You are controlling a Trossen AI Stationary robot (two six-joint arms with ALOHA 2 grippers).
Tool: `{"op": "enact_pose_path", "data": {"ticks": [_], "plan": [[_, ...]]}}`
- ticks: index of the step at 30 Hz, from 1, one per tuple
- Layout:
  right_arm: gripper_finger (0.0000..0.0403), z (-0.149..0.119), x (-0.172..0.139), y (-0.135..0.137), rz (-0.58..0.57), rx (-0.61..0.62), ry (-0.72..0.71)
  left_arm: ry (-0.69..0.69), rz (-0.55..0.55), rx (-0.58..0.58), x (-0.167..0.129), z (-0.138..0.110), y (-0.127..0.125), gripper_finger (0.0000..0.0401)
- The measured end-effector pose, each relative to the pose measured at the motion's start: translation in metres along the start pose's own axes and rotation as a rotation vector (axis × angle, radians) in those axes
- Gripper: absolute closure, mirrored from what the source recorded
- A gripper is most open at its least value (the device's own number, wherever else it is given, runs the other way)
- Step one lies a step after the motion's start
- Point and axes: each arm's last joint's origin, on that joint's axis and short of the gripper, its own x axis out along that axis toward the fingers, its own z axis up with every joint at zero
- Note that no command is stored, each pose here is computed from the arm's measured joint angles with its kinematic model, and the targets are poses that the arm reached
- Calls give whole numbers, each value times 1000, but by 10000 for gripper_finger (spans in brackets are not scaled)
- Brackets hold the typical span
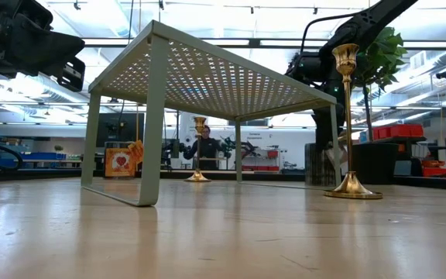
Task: Pick & Place candle stick holders
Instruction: Put the top right silver scented candle on the shelf
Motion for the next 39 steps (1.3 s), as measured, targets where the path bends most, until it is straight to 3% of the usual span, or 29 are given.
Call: {"op": "enact_pose_path", "data": {"ticks": [24,39], "plan": [[34,-7,-29,3,-4,-8,-23,0,0,0,0,0,0,376],[34,9,-62,1,-7,-34,-34,0,0,0,0,0,0,376]]}}
